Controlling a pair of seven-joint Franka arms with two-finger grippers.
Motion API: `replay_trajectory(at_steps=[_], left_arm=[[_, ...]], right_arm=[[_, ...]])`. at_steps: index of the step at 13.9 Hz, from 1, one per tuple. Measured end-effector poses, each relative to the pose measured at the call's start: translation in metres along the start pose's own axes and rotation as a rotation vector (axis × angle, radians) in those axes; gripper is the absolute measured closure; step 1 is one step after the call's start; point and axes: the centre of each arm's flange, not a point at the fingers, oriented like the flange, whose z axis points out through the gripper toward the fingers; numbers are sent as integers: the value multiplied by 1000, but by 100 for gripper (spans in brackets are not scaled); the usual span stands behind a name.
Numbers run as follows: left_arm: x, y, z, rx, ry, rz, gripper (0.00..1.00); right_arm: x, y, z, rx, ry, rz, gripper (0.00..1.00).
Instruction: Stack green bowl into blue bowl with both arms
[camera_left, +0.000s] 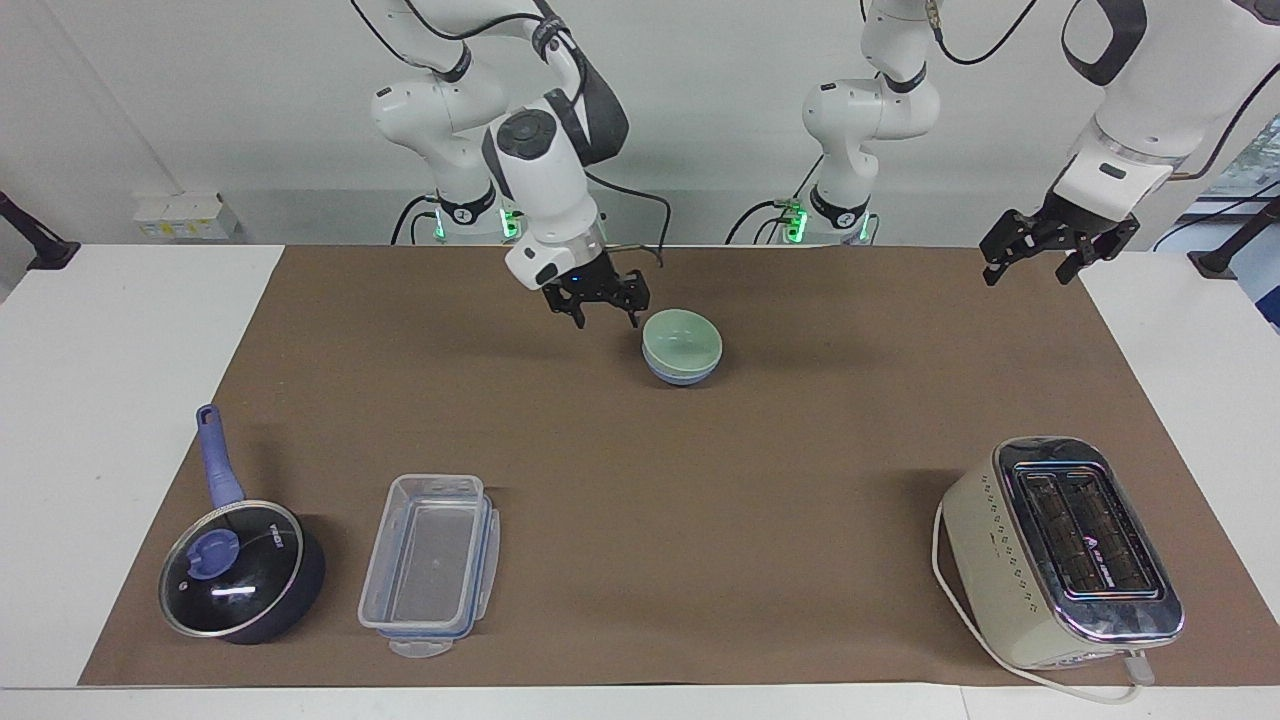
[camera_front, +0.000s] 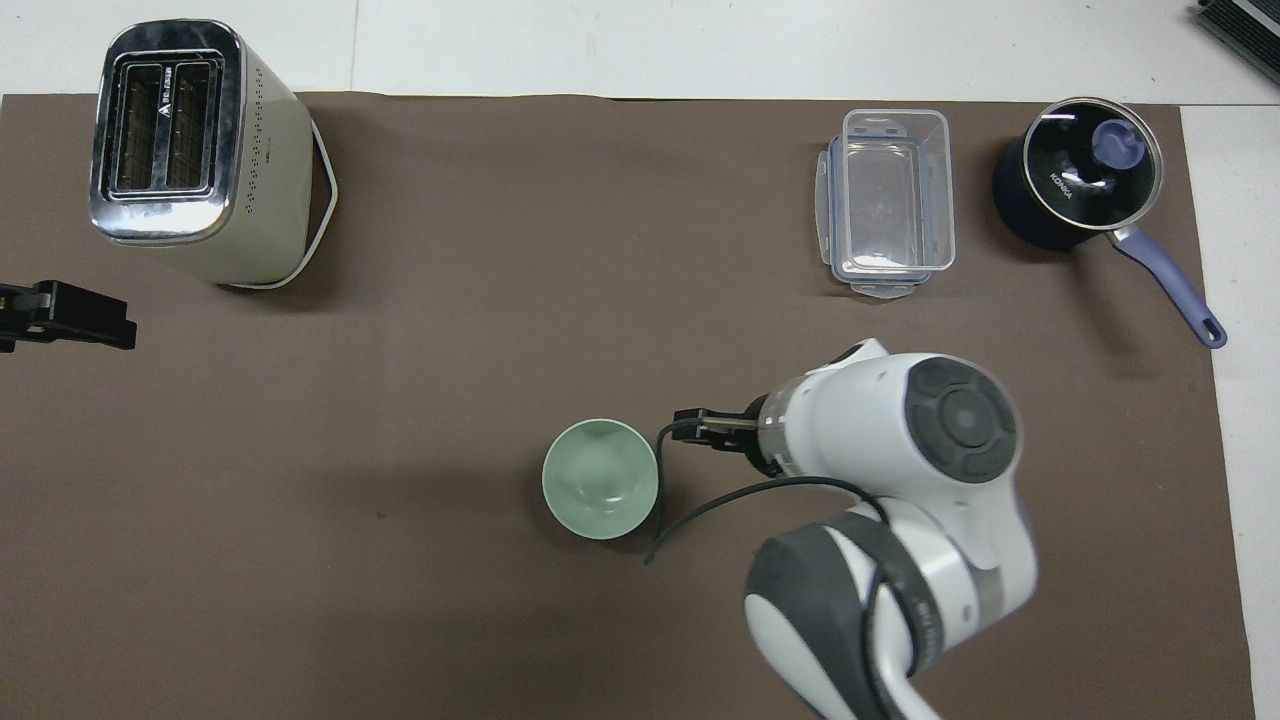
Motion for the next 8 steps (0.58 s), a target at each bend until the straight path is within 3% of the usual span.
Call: replay_trajectory(at_steps=[5, 8], left_arm=[[0, 0, 0, 0, 0, 0, 0], [0, 0, 0, 0, 0, 0, 0]], right_arm=[[53, 75, -93, -120, 93, -6, 0], [74, 111, -146, -152, 116, 10, 0]])
